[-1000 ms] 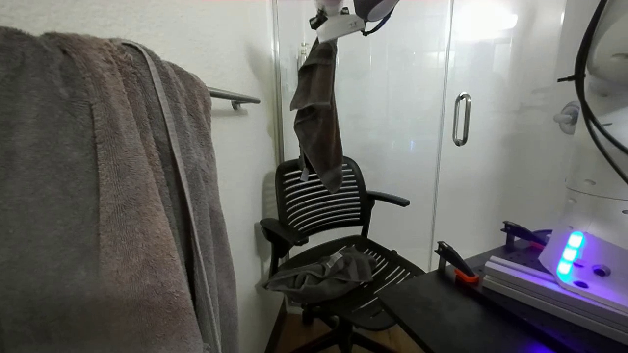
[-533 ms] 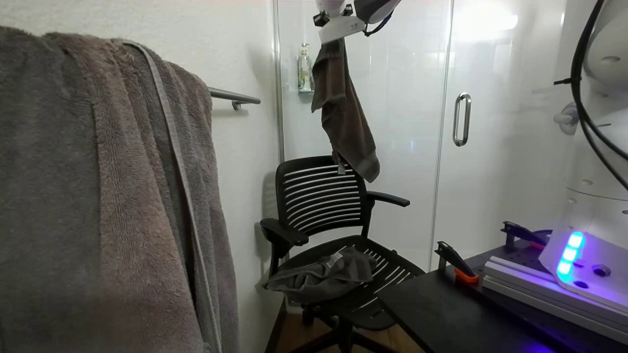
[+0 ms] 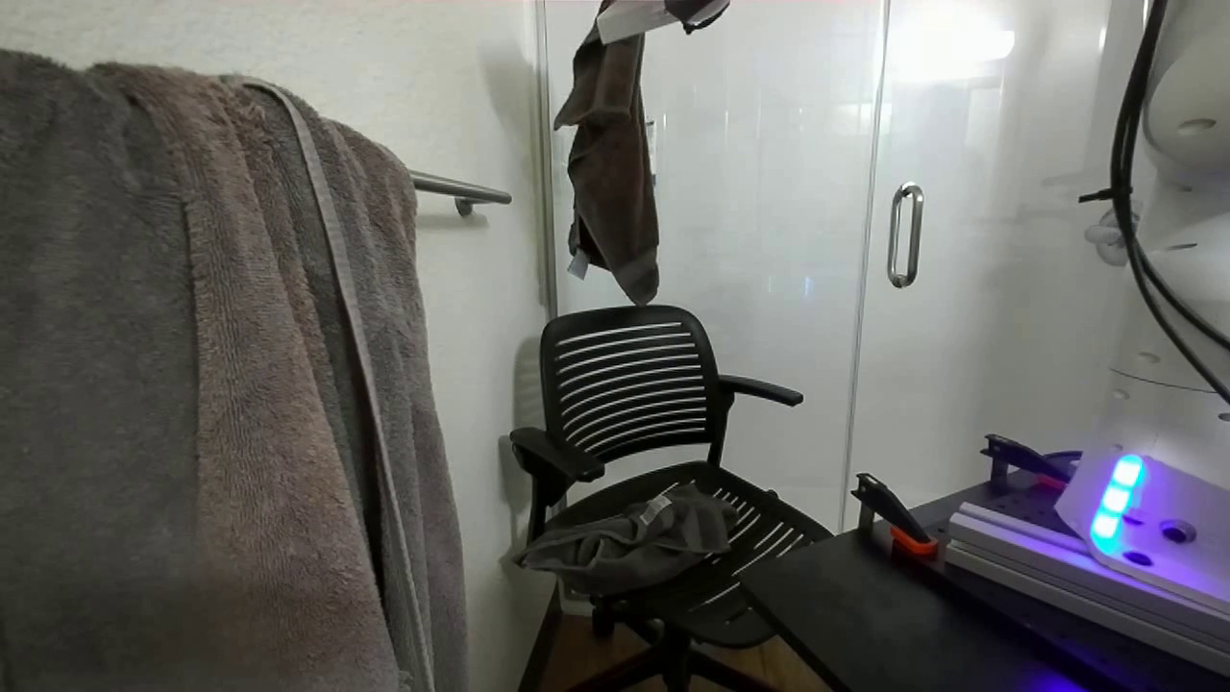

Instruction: Hang the brown towel on the backrest of the black chair, remove the grey towel from the rail and put it on the seat of the black chair

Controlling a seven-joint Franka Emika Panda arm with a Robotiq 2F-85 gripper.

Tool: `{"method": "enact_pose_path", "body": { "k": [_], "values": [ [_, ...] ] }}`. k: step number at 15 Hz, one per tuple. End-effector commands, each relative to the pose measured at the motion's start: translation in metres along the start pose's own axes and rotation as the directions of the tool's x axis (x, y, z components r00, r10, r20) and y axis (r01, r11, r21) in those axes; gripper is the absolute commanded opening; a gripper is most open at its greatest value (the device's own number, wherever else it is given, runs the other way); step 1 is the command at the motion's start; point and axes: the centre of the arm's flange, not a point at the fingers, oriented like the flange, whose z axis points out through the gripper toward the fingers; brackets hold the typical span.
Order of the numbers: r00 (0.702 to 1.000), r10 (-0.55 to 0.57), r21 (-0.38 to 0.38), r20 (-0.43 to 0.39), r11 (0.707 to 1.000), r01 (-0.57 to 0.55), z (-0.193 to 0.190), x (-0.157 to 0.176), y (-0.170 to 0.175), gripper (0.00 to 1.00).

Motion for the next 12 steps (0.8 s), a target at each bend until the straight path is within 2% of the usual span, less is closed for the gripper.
{"method": "enact_pose_path", "body": {
  "k": [1, 2, 3, 5, 7, 8, 12],
  "values": [
    [0.994, -0.058, -0.023, 0.091, 0.998, 0.06, 0.064, -0.039, -0.036, 0.01],
    [0.988, -0.062, -0.011, 0.141, 0.998, 0.064, 0.069, -0.058, -0.039, 0.01],
    [0.995, -0.04, -0.022, 0.091, 0.999, 0.042, 0.037, -0.048, -0.021, 0.05],
    [0.989, -0.052, -0.024, 0.137, 0.998, 0.056, 0.052, -0.078, -0.031, 0.05],
    [0.989, -0.05, -0.026, 0.14, 0.998, 0.054, 0.055, -0.08, -0.034, 0.05],
    [0.989, -0.051, -0.025, 0.138, 0.998, 0.055, 0.055, -0.084, -0.034, 0.01],
    [0.997, -0.043, -0.022, 0.071, 0.999, 0.044, 0.081, -0.106, -0.06, 0.01]
  ]
}}
